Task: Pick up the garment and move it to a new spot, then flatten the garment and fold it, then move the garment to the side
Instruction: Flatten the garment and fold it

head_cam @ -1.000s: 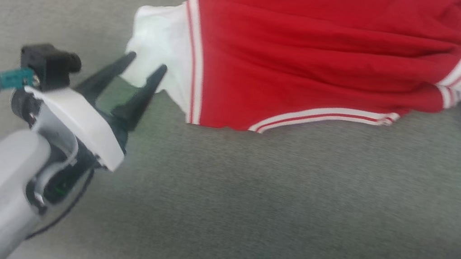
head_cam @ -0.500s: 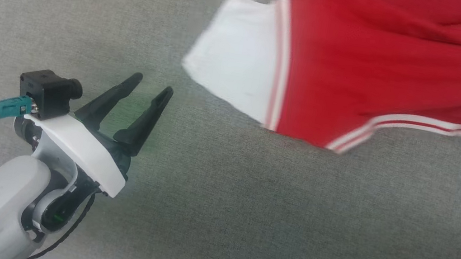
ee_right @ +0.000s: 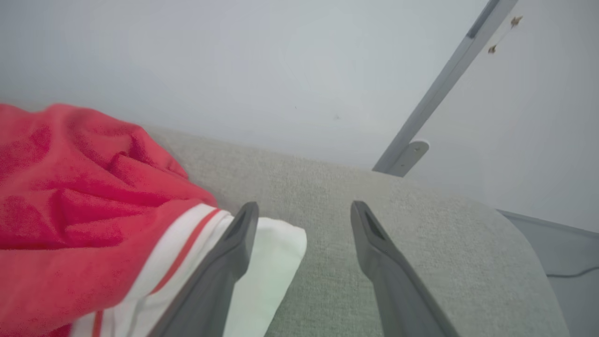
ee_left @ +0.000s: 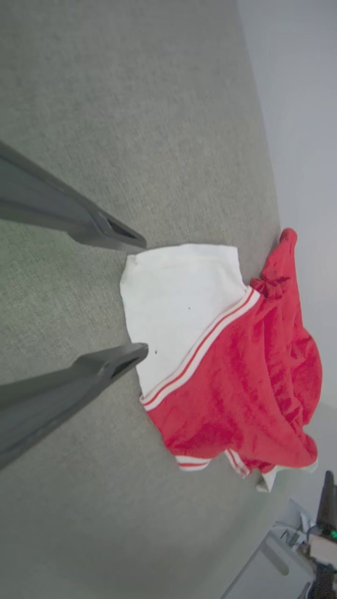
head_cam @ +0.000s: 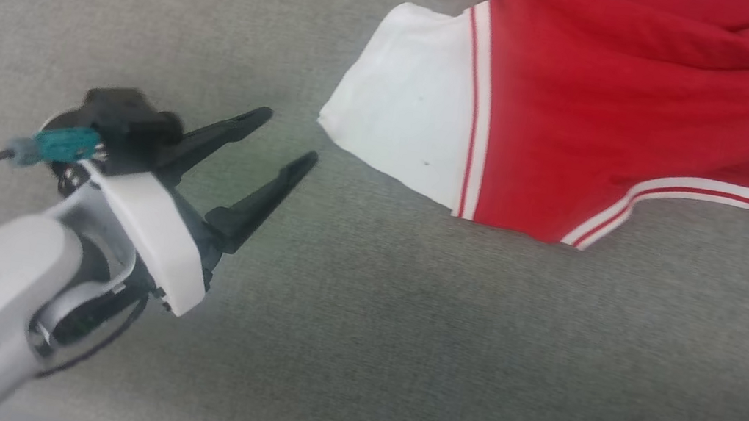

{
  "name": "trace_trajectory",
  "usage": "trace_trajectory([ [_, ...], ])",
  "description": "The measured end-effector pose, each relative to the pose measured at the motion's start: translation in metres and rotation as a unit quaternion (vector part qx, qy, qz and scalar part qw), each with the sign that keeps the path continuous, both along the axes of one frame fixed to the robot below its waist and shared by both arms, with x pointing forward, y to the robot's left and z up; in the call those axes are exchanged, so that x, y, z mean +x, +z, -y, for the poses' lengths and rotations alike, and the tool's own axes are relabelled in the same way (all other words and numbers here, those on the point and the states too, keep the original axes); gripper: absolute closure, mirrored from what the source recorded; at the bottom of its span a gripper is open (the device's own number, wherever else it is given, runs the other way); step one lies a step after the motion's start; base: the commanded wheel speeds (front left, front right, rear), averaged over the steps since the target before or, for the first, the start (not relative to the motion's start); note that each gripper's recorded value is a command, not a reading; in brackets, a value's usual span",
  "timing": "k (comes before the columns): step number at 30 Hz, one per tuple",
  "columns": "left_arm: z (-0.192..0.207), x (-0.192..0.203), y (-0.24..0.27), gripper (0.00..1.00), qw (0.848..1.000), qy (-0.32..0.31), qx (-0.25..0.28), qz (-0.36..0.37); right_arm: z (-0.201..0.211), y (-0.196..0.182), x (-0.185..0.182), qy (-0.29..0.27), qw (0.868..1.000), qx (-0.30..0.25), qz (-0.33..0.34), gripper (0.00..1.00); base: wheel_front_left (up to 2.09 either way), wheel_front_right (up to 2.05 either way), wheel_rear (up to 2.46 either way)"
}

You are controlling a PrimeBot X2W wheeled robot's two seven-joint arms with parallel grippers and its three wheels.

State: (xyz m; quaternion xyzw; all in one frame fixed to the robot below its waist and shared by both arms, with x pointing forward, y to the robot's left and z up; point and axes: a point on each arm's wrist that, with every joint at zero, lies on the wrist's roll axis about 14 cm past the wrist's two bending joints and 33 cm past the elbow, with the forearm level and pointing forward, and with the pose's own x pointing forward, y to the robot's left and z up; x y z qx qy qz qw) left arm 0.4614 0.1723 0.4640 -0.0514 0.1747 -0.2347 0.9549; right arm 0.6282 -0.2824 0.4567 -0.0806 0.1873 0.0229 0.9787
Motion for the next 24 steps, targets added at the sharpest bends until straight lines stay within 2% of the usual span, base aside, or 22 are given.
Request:
trace_trajectory([
  [3,0.018,0.004,0.008,0.0,0.997,-0.065,0.032,-0.006,0.007,0.019,-0.01,-0.004,0.999,0.022,0.042,0.0,0.0,0.0,0.0],
  [4,0.018,0.004,0.008,0.0,0.997,-0.065,0.032,-0.006,0.007,0.019,-0.01,-0.004,0.999,0.022,0.042,0.0,0.0,0.0,0.0],
  [8,0.054,0.006,0.01,0.0,0.985,-0.153,0.07,-0.036,0.025,0.043,-0.034,-0.014,0.996,0.036,0.087,0.0,0.0,0.0,0.0],
  [12,0.111,-0.01,0.008,0.0,0.959,-0.26,0.067,-0.086,0.044,0.053,-0.065,-0.028,0.994,0.039,0.103,0.0,0.0,0.0,0.0],
  [15,0.14,-0.015,0.006,0.0,0.94,-0.315,0.071,-0.111,0.061,0.058,-0.087,-0.048,0.992,0.042,0.11,0.0,0.0,0.0,0.0],
  [20,0.173,-0.004,-0.009,0.0,0.922,-0.356,0.08,-0.132,0.077,0.061,-0.115,-0.073,0.989,0.044,0.118,0.0,0.0,0.0,0.0],
  [24,0.182,0.009,-0.034,0.0,0.915,-0.359,0.093,-0.16,0.08,0.057,-0.126,-0.085,0.988,0.049,0.119,0.0,0.0,0.0,0.0],
])
